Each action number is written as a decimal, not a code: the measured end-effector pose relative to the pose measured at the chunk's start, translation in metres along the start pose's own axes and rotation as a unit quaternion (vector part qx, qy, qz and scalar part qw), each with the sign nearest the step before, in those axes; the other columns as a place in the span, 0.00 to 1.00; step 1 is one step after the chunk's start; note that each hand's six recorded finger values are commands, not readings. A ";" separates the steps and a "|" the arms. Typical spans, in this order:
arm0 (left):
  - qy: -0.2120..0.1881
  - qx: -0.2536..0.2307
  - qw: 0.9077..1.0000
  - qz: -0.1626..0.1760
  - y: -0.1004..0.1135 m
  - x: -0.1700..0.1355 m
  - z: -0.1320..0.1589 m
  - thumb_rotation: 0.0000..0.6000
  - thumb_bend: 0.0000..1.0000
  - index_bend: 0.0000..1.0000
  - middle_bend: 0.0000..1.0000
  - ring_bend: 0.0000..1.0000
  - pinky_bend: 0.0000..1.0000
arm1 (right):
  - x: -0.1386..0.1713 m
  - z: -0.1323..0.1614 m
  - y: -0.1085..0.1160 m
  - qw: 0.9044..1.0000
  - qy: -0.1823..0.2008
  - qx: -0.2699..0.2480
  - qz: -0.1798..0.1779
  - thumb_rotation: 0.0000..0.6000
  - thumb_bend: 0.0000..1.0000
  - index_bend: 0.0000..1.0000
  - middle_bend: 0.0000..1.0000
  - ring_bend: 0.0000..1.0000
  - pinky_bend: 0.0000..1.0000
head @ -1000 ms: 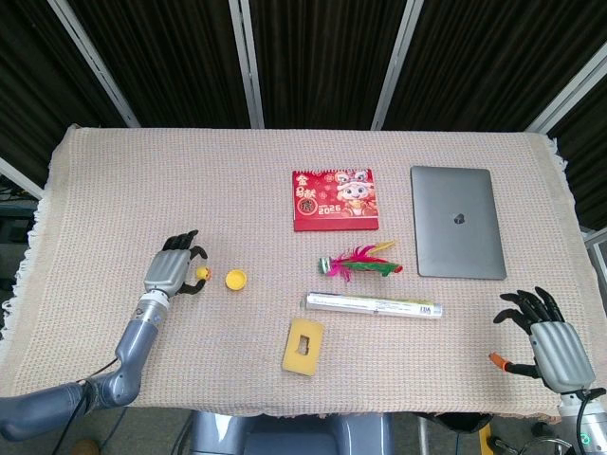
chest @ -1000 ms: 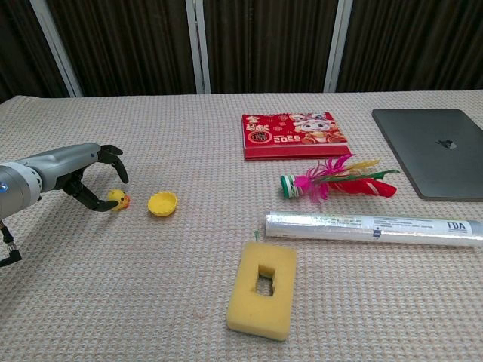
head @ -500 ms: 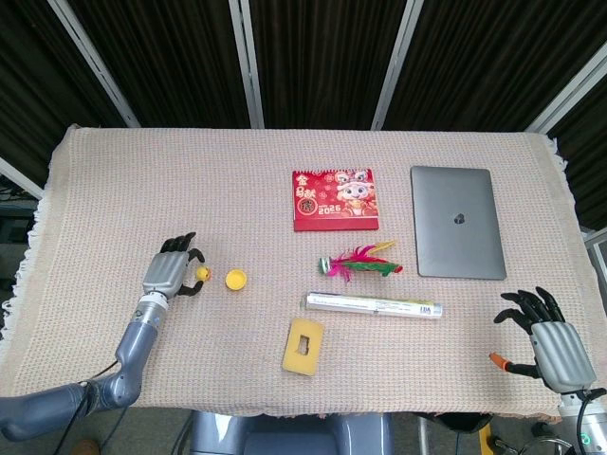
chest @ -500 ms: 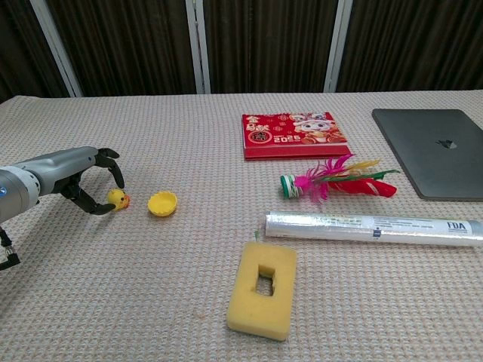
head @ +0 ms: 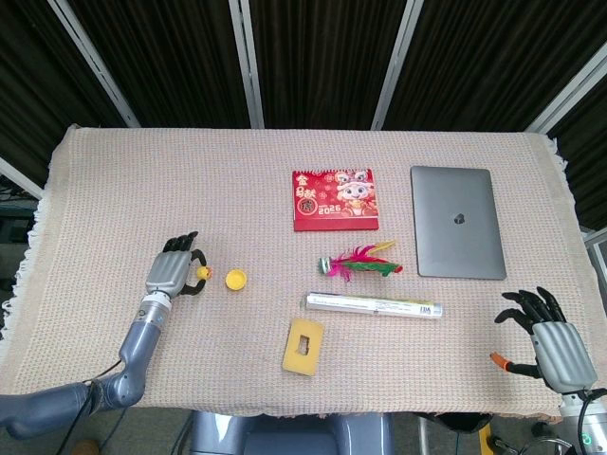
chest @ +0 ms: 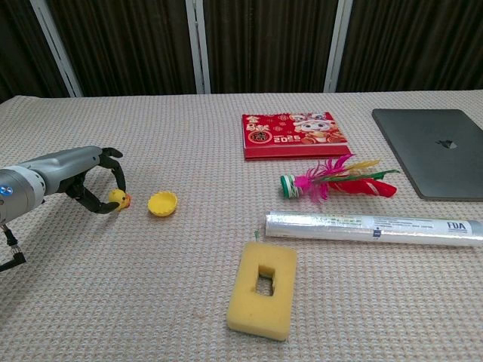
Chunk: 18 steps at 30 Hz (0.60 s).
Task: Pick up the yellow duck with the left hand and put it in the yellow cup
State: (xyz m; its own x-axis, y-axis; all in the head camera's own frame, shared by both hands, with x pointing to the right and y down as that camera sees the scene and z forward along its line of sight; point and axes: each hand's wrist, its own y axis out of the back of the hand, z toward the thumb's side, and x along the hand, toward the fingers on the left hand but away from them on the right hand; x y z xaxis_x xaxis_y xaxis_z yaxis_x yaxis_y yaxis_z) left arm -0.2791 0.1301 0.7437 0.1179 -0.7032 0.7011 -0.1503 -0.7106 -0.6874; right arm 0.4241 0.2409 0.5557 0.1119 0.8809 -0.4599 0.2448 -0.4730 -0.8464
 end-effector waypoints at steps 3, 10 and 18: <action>0.000 0.001 1.000 0.000 0.000 0.000 0.000 1.00 0.37 0.45 0.00 0.00 0.00 | 0.000 0.000 0.000 1.000 0.000 0.000 0.000 1.00 0.02 0.43 0.18 0.12 0.05; 0.003 0.005 1.000 0.001 0.001 -0.001 0.000 1.00 0.38 0.46 0.00 0.00 0.00 | 0.000 0.000 0.000 1.000 0.000 0.000 0.000 1.00 0.02 0.43 0.18 0.12 0.05; 0.007 0.004 1.000 0.014 0.009 -0.002 -0.005 1.00 0.38 0.47 0.00 0.00 0.00 | 0.000 0.000 0.000 1.000 -0.001 0.000 0.000 1.00 0.02 0.43 0.17 0.12 0.05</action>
State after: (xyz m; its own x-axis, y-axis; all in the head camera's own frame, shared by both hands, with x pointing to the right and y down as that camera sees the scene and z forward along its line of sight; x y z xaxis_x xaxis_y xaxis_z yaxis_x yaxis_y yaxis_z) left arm -0.2857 0.1255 0.7368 0.1002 -0.7219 0.6847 -0.1452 -0.6914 -0.7077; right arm 0.4243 0.2412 0.5559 0.1100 0.8810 -0.4601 0.2441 -0.4727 -0.8468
